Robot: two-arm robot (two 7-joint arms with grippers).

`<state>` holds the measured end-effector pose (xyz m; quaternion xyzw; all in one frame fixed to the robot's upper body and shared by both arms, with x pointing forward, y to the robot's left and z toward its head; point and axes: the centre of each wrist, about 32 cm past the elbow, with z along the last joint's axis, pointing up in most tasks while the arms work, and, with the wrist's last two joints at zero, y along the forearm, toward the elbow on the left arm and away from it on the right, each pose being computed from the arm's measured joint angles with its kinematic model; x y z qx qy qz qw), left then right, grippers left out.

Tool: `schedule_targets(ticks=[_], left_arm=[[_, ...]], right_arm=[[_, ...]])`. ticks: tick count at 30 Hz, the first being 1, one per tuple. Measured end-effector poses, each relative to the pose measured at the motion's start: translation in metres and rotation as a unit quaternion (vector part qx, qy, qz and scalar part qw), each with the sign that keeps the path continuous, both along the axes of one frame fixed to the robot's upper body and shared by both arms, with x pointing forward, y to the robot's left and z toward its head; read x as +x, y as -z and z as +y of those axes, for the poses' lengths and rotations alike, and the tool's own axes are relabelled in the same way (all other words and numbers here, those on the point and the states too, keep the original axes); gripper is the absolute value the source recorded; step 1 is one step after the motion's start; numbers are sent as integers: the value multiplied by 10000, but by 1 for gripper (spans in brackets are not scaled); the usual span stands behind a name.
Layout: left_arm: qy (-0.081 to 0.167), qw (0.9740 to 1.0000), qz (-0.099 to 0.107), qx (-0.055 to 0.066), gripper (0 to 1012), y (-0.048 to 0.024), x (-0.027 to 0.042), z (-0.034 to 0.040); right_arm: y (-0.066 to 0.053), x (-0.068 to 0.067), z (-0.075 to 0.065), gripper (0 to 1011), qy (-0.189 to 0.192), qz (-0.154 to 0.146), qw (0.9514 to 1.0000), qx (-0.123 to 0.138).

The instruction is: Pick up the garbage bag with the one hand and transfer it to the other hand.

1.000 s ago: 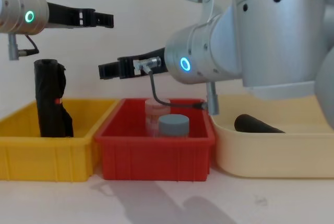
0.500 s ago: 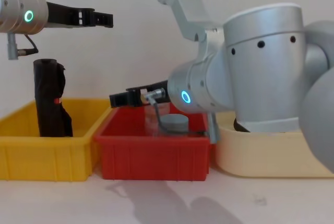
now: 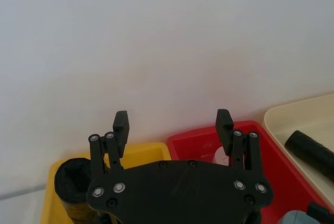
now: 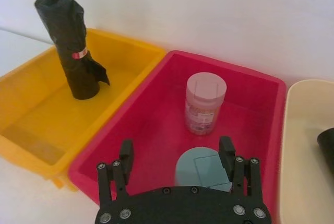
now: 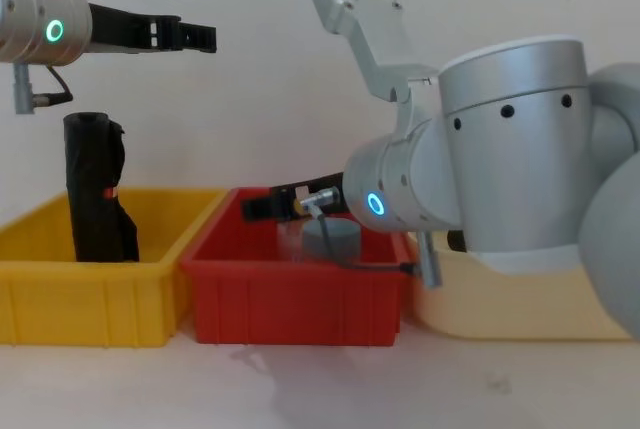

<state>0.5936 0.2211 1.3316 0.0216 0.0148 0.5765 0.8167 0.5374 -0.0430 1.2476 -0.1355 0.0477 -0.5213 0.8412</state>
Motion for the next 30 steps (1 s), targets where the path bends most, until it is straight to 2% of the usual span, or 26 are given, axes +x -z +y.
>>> schedule_targets(ticks=[12, 21, 30], left_arm=[[0, 10000, 0, 0, 1001, 0, 0, 0], [0, 10000, 0, 0, 1001, 0, 0, 0], [0, 10000, 0, 0, 1001, 0, 0, 0]], right_arm=[[12, 86, -2, 1001, 105, -17, 9998, -170], [41, 120, -5, 1001, 111, 76, 9995, -287], [100, 146, -76, 1001, 151, 203, 9987, -443]])
